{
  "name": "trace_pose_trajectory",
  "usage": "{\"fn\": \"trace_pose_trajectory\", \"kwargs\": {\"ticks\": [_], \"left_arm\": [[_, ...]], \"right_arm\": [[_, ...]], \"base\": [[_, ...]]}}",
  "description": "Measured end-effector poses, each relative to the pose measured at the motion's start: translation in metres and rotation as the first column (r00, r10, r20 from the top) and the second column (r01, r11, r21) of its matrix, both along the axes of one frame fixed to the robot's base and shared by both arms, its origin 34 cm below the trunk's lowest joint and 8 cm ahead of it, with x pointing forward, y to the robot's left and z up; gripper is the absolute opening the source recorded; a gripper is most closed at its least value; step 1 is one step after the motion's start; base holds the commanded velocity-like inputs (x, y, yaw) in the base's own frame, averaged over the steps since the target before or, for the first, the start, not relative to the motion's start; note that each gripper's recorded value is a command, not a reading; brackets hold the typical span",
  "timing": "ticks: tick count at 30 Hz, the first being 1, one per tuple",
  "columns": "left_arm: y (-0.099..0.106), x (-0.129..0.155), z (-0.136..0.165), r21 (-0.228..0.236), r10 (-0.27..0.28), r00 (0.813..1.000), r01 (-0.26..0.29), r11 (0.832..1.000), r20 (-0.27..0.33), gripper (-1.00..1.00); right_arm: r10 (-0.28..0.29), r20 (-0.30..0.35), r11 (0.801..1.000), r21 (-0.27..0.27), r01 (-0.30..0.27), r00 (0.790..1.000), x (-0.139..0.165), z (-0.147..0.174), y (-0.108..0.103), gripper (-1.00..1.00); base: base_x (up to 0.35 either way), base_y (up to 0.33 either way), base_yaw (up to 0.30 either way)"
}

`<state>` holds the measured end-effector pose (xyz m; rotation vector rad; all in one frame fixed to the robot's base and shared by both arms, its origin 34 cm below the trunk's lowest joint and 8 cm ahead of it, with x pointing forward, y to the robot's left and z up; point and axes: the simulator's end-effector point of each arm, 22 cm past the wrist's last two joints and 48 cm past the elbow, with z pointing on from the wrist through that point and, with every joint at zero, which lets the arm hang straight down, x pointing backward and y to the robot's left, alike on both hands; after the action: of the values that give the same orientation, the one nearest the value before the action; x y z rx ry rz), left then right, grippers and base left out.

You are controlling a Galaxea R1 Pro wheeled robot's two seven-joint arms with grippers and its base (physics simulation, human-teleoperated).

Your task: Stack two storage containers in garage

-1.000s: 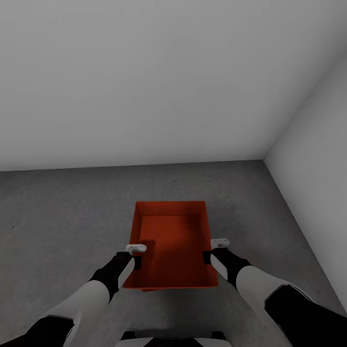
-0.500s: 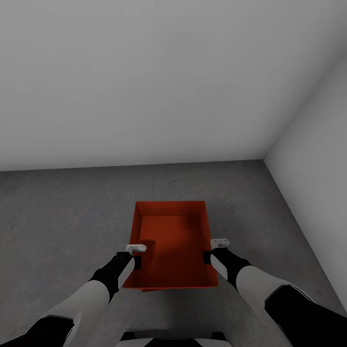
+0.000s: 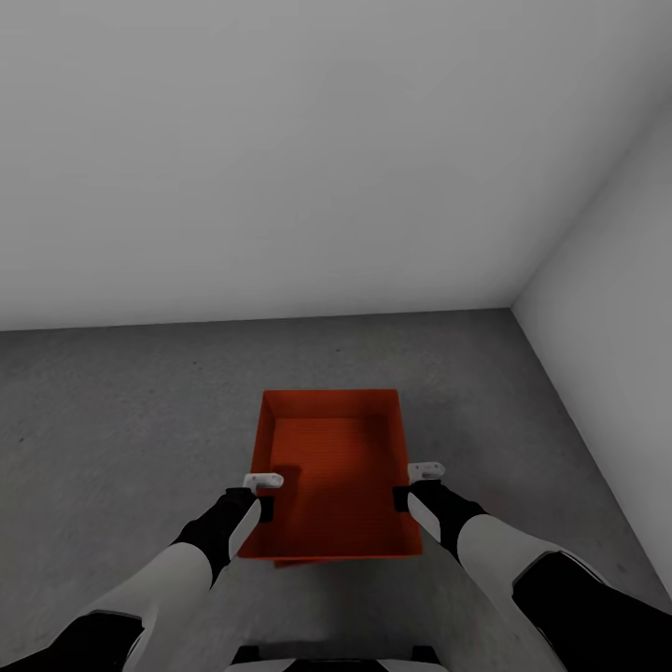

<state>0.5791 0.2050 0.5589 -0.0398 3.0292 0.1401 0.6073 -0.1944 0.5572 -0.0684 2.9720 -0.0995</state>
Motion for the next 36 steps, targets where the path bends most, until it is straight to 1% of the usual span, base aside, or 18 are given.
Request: {"fn": "trace_pose_trajectory", "kwargs": {"ticks": [36], "left_arm": [[0.000, 0.008, -0.035, 0.000, 0.003, 1.000, -0.003, 1.000, 0.003, -1.00]], "right_arm": [[0.002, 0.003, 1.000, 0.000, -0.002, 1.000, 0.008, -0.035, 0.000, -1.00]], "base": [[0.000, 0.000, 0.000]]}}
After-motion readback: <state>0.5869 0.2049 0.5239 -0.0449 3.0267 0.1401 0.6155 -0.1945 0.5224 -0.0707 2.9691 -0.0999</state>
